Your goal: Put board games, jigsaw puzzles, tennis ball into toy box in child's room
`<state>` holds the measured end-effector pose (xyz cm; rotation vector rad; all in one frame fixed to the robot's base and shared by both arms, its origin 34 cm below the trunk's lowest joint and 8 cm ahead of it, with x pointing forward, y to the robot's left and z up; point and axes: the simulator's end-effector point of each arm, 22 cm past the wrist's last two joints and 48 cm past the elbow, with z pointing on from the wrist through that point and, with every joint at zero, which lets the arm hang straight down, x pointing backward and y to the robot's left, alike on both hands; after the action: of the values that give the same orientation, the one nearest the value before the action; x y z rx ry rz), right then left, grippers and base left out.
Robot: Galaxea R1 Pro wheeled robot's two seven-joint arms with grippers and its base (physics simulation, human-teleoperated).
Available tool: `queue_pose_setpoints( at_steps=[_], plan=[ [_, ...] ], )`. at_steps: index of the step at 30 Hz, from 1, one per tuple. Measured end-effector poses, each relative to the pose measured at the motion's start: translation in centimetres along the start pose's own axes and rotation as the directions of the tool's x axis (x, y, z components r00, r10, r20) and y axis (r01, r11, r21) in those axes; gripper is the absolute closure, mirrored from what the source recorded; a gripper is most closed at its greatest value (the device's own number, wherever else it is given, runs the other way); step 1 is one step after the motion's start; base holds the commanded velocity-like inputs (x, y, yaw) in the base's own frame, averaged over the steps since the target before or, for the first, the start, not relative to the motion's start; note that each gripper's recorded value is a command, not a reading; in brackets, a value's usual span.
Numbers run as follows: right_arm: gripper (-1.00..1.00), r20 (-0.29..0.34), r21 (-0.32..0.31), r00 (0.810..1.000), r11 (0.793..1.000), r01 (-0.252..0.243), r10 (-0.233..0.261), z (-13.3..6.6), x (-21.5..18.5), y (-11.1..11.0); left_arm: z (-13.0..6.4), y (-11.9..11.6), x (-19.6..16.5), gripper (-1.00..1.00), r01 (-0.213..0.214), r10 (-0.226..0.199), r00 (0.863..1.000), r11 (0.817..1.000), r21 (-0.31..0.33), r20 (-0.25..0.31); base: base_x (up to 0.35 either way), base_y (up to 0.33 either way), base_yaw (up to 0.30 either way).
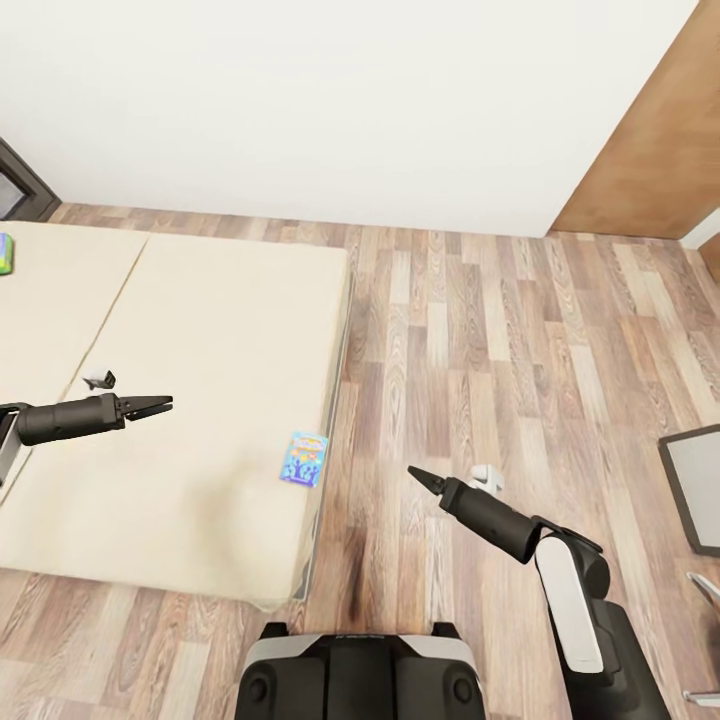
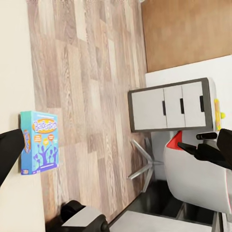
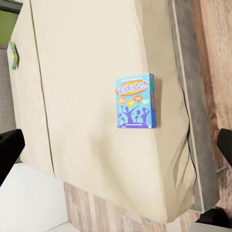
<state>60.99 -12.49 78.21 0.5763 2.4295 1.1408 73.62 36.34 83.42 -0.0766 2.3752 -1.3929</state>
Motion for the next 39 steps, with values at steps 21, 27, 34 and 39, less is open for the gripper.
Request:
queue_pose_setpoints(
  at_steps=[21, 27, 34, 39],
  plan=[
    [-1.0, 0.023, -0.02, 1.0, 1.0, 0.021, -0.02, -0.7, -1.0, 1.6, -0.8, -1.7, -1.0, -1.0, -0.026, 0.026, 1.0, 1.0, 0.007, 0.016, 0.0, 0.0, 0.0],
    [-1.0, 0.03, -0.025, 0.999, 0.999, 0.026, -0.025, -0.9, -1.3, 2.0, -1.0, -2.2, -1.3, -1.0, -0.034, 0.034, 0.999, 0.999, 0.009, 0.021, 0.0, 0.0, 0.0],
    [-1.0, 0.037, -0.03, 0.999, 0.999, 0.033, -0.032, -1.1, -1.5, 2.5, -1.2, -2.7, -1.7, -1.0, -0.044, 0.043, 0.999, 0.999, 0.011, 0.027, 0.0, 0.0, 0.0],
    [-1.0, 0.042, -0.034, 0.998, 0.999, 0.038, -0.037, -1.2, -1.7, 2.9, -1.4, -3.2, -1.9, -1.0, -0.05, 0.05, 0.998, 0.999, 0.013, 0.031, 0.0, 0.0, 0.0]
  ],
)
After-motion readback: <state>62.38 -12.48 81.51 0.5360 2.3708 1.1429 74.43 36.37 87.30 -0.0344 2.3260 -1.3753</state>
